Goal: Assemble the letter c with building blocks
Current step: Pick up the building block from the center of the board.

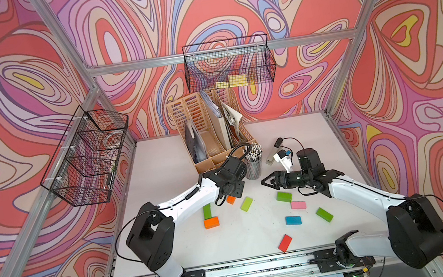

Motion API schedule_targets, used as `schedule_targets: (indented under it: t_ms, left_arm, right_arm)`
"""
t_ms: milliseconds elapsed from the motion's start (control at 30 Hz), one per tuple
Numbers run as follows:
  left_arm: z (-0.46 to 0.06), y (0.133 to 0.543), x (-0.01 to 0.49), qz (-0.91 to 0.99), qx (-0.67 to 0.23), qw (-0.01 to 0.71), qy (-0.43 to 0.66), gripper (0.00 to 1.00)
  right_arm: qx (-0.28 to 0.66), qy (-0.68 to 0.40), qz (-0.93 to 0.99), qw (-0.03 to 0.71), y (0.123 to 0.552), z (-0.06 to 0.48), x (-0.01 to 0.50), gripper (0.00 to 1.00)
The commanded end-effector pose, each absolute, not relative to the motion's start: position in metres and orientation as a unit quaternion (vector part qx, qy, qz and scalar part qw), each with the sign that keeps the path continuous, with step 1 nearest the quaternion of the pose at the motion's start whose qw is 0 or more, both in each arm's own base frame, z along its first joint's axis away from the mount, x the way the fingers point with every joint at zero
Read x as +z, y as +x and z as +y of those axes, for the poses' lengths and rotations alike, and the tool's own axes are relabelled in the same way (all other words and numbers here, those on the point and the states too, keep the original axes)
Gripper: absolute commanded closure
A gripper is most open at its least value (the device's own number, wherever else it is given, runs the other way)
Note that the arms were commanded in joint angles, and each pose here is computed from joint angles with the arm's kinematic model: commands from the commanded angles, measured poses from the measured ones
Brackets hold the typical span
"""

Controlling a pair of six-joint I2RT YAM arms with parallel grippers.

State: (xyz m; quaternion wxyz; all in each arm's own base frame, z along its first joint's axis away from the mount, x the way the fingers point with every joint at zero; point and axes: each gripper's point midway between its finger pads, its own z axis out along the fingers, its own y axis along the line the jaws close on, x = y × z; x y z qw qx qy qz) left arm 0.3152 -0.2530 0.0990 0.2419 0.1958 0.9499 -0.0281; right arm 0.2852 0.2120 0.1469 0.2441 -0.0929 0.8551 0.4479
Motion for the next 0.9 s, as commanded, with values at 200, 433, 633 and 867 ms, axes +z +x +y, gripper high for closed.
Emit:
schedule_targets:
  t_ms: [200,433,633,867]
  left_arm:
    - [-0.248,0.307,0.066,0.964,-0.028,0.151,0.216,0.44]
    - [-0.247,0.306,0.051,0.967,-0.02,0.126,0.222,0.49]
    - [-0.247,0.305,0.042,0.968,-0.014,0.107,0.228,0.53]
    - [-0.243,0.305,0.036,0.968,0.0,0.098,0.232,0.62]
  right_arm:
    - [0.443,-0.101,0.854,0.253,0.282,0.211,0.149,0.12]
    - [0.444,-0.101,0.854,0.251,0.282,0.211,0.149,0.12]
    - [0.444,-0.101,0.854,0.251,0.282,0.211,0.149,0.12]
    - [0.447,-0.102,0.852,0.253,0.281,0.211,0.151,0.12]
